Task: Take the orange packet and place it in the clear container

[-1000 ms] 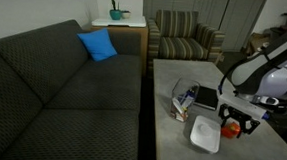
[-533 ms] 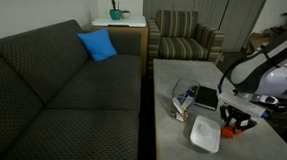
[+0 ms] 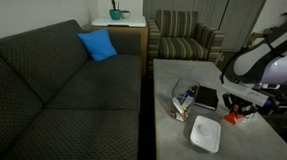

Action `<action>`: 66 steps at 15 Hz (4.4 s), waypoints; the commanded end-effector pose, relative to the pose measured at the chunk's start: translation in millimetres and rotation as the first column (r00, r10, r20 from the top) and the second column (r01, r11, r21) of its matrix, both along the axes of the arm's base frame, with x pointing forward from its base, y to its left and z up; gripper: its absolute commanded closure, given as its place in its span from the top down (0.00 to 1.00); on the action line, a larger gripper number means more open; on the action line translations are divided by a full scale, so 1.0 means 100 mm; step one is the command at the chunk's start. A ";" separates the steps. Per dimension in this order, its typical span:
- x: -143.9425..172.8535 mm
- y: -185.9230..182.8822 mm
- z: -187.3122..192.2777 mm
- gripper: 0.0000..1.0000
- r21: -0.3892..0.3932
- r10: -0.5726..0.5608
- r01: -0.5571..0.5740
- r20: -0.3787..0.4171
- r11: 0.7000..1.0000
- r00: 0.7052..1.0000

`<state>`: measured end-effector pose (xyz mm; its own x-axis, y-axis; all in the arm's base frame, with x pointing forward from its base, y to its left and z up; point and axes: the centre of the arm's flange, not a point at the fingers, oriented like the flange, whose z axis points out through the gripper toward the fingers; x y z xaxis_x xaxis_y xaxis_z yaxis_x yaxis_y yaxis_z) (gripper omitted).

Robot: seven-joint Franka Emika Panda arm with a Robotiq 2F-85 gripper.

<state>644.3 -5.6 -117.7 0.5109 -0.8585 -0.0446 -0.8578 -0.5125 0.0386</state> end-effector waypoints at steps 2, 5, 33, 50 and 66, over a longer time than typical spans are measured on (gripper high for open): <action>-0.03 0.08 0.69 0.04 -0.130 0.094 -0.078 0.115 0.988 0.989; 0.07 0.22 1.04 0.04 -0.203 0.216 -0.170 0.237 0.964 0.947; 0.48 1.64 1.26 0.04 0.117 0.322 -0.344 0.169 0.932 0.932; 0.67 1.84 0.87 0.44 0.032 0.330 -0.342 0.190 0.939 0.925; 0.21 1.49 1.79 1.00 -0.068 0.350 -0.344 0.245 0.937 0.904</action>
<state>701.7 159.8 30.9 0.7508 -0.6508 0.1129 -0.6245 -0.7551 -0.1996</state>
